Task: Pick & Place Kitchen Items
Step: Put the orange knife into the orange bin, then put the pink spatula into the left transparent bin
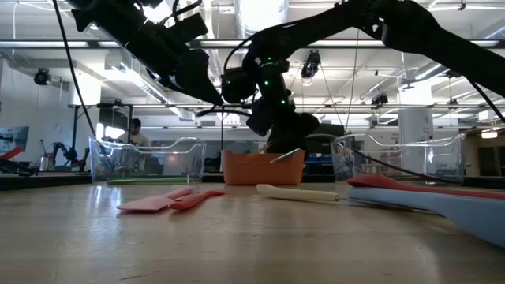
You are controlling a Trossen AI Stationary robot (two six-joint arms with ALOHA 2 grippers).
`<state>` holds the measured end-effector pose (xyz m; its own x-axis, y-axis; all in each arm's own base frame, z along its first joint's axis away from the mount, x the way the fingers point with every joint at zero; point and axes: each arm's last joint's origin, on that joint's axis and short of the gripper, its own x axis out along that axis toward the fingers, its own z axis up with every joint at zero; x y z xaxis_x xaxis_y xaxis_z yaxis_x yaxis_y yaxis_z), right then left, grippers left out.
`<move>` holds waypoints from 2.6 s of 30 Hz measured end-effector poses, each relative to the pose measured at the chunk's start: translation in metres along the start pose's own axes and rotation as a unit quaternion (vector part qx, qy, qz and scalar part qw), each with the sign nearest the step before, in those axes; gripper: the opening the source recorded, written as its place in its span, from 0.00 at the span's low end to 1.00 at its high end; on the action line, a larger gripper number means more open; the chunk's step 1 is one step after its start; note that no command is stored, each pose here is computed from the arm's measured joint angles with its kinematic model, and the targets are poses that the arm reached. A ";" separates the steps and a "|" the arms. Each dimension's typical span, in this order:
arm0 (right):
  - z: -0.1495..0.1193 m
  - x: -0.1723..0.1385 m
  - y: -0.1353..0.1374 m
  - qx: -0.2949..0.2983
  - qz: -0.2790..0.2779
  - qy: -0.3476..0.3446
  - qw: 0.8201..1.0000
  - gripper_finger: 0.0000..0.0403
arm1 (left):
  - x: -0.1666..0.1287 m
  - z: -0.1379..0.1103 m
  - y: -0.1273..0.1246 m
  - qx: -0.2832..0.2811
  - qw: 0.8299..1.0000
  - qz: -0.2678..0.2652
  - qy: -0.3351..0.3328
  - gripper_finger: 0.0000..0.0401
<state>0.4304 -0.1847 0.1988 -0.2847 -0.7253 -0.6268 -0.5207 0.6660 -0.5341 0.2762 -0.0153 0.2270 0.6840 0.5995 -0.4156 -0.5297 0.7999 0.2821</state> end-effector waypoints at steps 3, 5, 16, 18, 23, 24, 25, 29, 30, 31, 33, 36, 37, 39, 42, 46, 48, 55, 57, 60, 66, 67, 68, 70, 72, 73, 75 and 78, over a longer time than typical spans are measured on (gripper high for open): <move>0.003 0.004 0.001 -0.031 0.002 0.002 1.000 0.16 | 0.000 0.000 0.000 0.000 1.000 0.000 0.000 0.74; 0.006 0.008 0.003 -0.053 0.006 0.005 0.999 0.16 | 0.000 0.000 0.000 0.000 1.000 0.000 0.000 0.74; 0.014 0.025 -0.002 -0.063 0.002 0.000 0.998 0.16 | 0.000 0.000 0.000 0.001 1.000 0.000 0.001 0.74; 0.013 0.026 -0.002 -0.066 0.003 0.000 0.998 0.16 | 0.000 0.000 0.000 0.001 1.000 0.000 0.001 0.74; 0.014 0.026 -0.003 -0.061 -0.001 -0.003 0.998 0.17 | 0.000 0.000 0.000 0.001 1.000 0.000 0.001 0.74; 0.015 0.026 -0.004 -0.054 -0.004 -0.006 0.998 0.20 | 0.000 0.000 0.000 0.001 1.000 0.000 0.001 0.74; 0.016 0.026 -0.005 -0.046 -0.008 -0.009 0.999 0.23 | 0.000 0.000 0.000 0.001 1.000 0.000 0.001 0.74; 0.018 0.026 -0.008 -0.024 -0.020 -0.016 0.999 0.37 | 0.000 0.000 0.000 0.002 1.000 0.000 0.002 0.74; 0.018 0.026 -0.008 -0.024 -0.020 -0.016 0.999 0.40 | 0.000 0.000 0.000 0.002 1.000 0.000 0.002 0.74; 0.018 0.026 -0.008 -0.023 -0.020 -0.016 0.999 0.42 | 0.000 -0.001 0.000 0.003 1.000 0.000 0.003 0.74; 0.018 0.026 -0.008 -0.017 -0.025 -0.010 0.999 0.45 | 0.000 -0.001 0.000 0.004 1.000 0.001 0.004 0.74; 0.016 0.025 -0.010 0.000 -0.040 0.007 0.999 0.47 | 0.000 -0.001 0.000 0.005 1.000 0.001 0.005 0.74; 0.016 0.023 -0.010 0.005 -0.044 0.010 0.999 0.47 | 0.000 -0.001 0.000 0.005 1.000 0.001 0.005 0.74; 0.012 0.019 -0.012 0.022 -0.049 0.009 0.999 0.48 | 0.000 -0.001 0.000 0.005 1.000 0.001 0.005 0.74; 0.004 0.007 -0.016 0.044 -0.059 -0.001 0.997 0.48 | 0.000 -0.001 0.000 0.005 1.000 0.001 0.005 0.74; -0.007 -0.014 -0.020 0.073 -0.071 -0.020 0.995 0.47 | 0.000 -0.001 0.000 0.005 1.000 0.001 0.005 0.74; -0.015 -0.026 -0.023 0.092 -0.070 -0.039 0.993 0.46 | 0.000 -0.001 0.000 0.005 1.000 0.001 0.005 0.74; -0.053 -0.074 -0.025 0.176 -0.044 -0.127 0.975 0.40 | 0.000 -0.001 0.000 0.005 1.000 0.001 0.006 0.74; -0.066 -0.089 -0.024 0.204 -0.032 -0.152 0.967 0.38 | 0.000 -0.001 0.000 0.005 1.000 0.001 0.006 0.74; -0.088 -0.111 -0.019 0.246 -0.008 -0.182 0.952 0.34 | 0.000 -0.001 0.000 0.004 1.000 0.001 0.005 0.74; -0.131 -0.150 -0.003 0.322 0.077 -0.244 0.912 0.27 | 0.000 -0.001 0.000 0.000 1.000 0.001 0.006 0.74; -0.137 -0.156 0.000 0.335 0.098 -0.256 0.901 0.26 | 0.000 -0.001 0.000 0.000 1.000 0.001 0.005 0.74; -0.144 -0.161 0.002 0.349 0.120 -0.269 0.890 0.24 | 0.000 -0.001 0.000 -0.002 1.000 0.001 0.005 0.74; -0.156 -0.171 0.007 0.367 0.164 -0.296 0.866 0.22 | 0.000 -0.001 0.000 -0.004 1.000 0.001 0.005 0.74; -0.166 -0.181 0.011 0.382 0.206 -0.322 0.841 0.20 | 0.000 -0.001 0.000 -0.005 1.000 0.001 0.005 0.74; -0.171 -0.186 0.014 0.387 0.225 -0.333 0.830 0.19 | 0.000 -0.001 0.000 -0.006 1.000 0.001 0.005 0.74; -0.181 -0.194 0.018 0.394 0.259 -0.349 0.810 0.17 | 0.000 -0.001 0.000 -0.007 1.000 0.001 0.005 0.74; -0.193 -0.204 0.026 0.398 0.293 -0.355 0.793 0.14 | 0.000 -0.001 0.000 -0.006 1.000 0.000 0.006 0.74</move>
<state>0.3195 -0.0530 0.4217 0.3834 -0.1583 -0.9099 0.2880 0.9566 -0.0450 0.2754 -0.0153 0.2258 0.6778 0.5998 -0.4251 -0.5368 0.7989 0.2713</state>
